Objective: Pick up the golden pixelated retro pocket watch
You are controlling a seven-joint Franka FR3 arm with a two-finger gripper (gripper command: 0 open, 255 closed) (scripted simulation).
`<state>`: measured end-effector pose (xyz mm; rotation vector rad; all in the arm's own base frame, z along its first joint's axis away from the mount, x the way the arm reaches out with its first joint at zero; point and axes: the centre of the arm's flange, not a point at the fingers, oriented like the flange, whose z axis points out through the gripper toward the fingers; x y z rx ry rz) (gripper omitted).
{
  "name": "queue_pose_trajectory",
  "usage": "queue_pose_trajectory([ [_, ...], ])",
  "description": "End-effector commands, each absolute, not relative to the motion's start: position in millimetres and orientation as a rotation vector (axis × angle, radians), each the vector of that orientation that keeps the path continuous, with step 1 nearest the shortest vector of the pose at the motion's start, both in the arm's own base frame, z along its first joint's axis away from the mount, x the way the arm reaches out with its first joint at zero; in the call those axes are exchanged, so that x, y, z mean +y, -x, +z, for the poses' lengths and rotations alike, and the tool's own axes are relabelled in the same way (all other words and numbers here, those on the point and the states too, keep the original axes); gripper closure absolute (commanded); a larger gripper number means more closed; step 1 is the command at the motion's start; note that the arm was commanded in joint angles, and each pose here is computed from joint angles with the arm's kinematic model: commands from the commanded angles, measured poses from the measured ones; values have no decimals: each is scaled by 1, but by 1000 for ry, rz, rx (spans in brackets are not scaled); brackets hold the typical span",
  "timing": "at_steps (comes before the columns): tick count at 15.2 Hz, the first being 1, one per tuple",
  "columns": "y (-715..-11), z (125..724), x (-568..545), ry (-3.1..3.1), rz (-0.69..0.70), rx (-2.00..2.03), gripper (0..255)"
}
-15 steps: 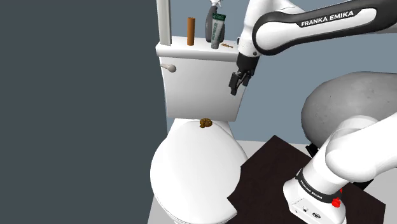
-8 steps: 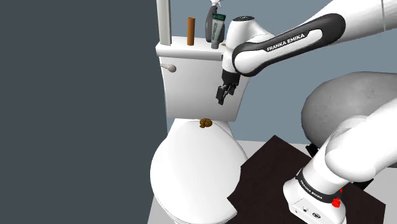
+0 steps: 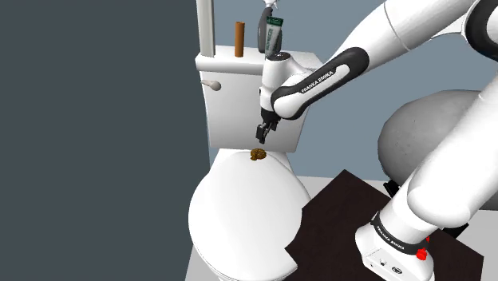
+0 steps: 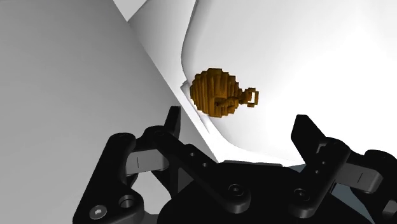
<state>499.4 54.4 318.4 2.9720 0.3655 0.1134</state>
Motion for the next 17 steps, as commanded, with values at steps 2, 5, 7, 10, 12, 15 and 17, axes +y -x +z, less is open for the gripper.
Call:
queue_pose_trajectory([
  [2, -519, 286, 58, -2954, 118, 405, 0],
  [5, -540, 253, 63, -2935, 122, 441, 0],
  [7, -547, 236, 65, -2928, 123, 454, 0],
  [10, -547, 220, 65, -2928, 123, 454, 0],
  [12, -547, 210, 65, -2928, 123, 454, 0],
  [15, -547, 202, 65, -2928, 123, 454, 0],
  [17, -548, 201, 65, -2928, 123, 453, 255],
])
